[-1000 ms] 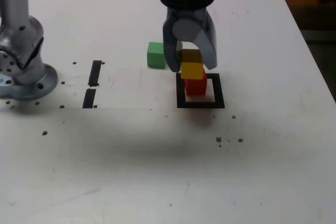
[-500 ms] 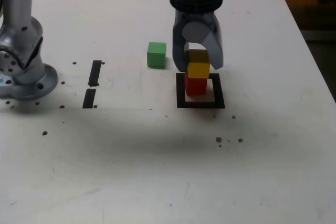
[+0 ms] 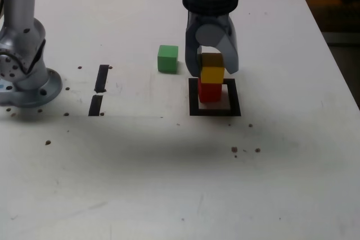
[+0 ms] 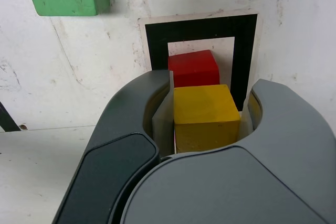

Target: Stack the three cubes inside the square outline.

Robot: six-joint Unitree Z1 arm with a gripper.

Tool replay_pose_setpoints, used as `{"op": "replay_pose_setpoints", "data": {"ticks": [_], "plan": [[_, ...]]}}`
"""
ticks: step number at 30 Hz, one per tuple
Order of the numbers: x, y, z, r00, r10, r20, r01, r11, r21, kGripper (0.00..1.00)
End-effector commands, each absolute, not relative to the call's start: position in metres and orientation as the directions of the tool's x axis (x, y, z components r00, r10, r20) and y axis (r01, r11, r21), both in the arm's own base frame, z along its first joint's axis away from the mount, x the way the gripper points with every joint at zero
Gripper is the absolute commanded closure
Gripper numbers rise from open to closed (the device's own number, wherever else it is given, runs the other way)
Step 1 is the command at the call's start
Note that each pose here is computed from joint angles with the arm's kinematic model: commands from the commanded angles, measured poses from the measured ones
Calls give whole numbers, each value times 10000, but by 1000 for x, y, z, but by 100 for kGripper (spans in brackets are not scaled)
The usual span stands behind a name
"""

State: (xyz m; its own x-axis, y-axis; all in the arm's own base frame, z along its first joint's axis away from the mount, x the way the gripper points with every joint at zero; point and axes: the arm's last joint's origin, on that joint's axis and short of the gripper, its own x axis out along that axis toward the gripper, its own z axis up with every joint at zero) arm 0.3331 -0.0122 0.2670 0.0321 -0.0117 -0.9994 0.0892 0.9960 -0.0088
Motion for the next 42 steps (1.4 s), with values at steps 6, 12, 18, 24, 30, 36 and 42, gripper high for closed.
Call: {"op": "replay_pose_setpoints", "data": {"ticks": [6, 12, 18, 24, 30, 36, 42], "plan": [[333, -11, 265, 458, -205, -9987, 934, 9955, -162, 24], [333, -12, 263, 587, -326, -9977, 1093, 9937, -261, 11], [331, -11, 268, 878, -218, -9959, 1131, 9935, -118, 6], [318, -9, 287, 1475, 170, -9889, 1077, 9936, 331, 6], [295, -6, 305, 1867, 490, -9812, 986, 9928, 683, 5], [271, 1, 312, 1826, 722, -9805, 1021, 9905, 920, 2], [252, 12, 316, 1328, 1046, -9856, 1130, 9863, 1199, 0]]}}
